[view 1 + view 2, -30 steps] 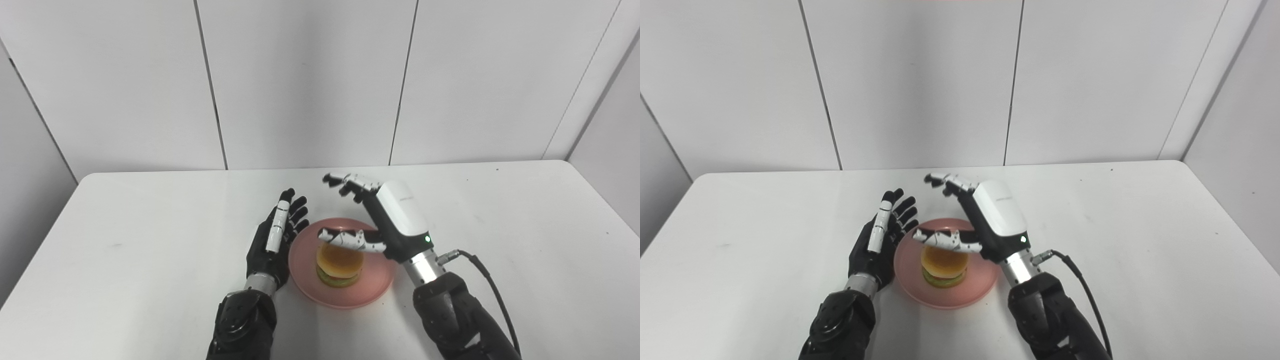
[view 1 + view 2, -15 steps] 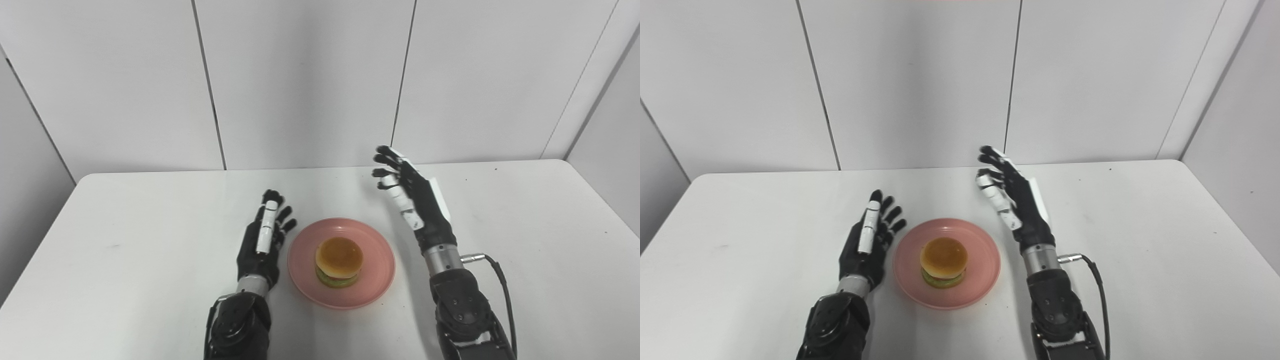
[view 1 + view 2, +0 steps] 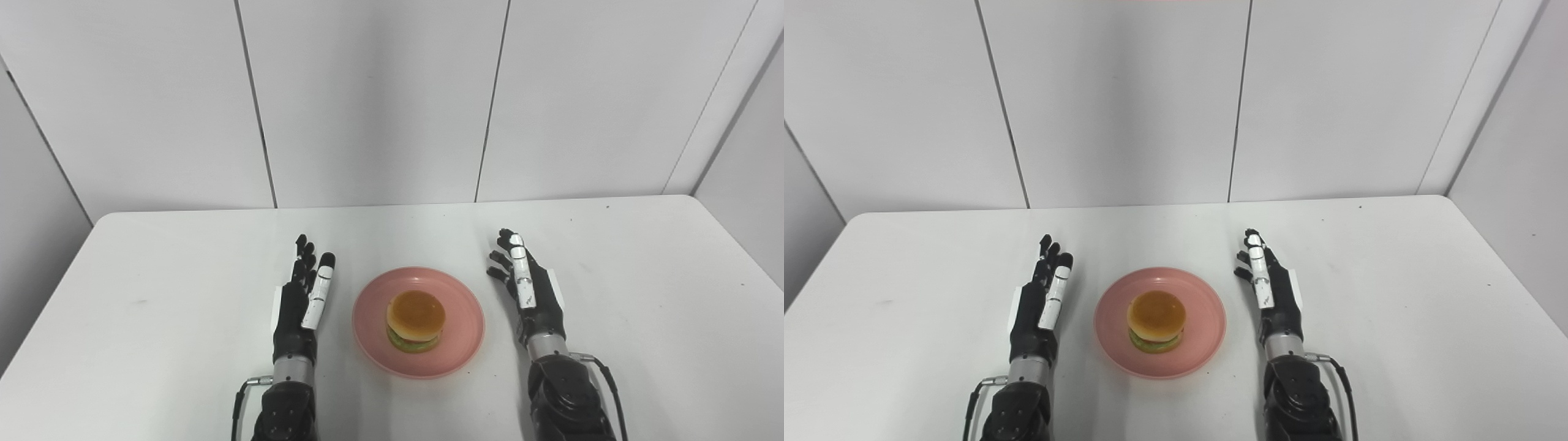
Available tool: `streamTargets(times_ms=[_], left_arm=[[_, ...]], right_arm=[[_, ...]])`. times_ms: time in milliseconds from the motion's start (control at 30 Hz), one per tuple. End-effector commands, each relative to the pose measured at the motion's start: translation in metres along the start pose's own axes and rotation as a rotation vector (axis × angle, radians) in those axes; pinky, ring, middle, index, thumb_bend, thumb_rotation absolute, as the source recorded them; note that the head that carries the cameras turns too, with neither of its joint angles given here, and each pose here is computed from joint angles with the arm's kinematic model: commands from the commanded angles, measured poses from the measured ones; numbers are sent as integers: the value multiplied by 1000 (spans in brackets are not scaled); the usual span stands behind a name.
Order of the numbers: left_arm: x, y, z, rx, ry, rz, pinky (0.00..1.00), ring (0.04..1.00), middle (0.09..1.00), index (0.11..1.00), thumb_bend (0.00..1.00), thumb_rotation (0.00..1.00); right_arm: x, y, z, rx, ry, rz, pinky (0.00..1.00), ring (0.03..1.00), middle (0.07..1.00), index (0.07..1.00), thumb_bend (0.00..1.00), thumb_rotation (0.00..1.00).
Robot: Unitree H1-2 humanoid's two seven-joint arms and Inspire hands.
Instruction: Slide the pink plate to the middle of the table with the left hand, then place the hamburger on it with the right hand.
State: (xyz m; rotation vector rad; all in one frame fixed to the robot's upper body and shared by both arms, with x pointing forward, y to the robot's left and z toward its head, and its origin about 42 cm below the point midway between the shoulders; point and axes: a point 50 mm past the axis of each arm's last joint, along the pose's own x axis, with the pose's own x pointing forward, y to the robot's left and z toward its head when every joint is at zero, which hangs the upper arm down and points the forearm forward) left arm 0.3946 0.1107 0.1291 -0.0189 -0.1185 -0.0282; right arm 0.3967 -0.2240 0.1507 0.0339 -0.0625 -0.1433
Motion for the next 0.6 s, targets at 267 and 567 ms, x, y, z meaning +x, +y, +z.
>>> streamTargets(times_ms=[267,567], left_arm=[[6,14,-4,31,23,-8,1000,1000,1000,1000,695,814],[9,15,0,41,37,-18,1000,1000,1000,1000,670,846]], right_arm=[[-4,0,-3,-57,-36,-21,814,871,904,880,771,1000],[-8,3,-6,-55,-44,-18,828,874,900,867,779,1000]])
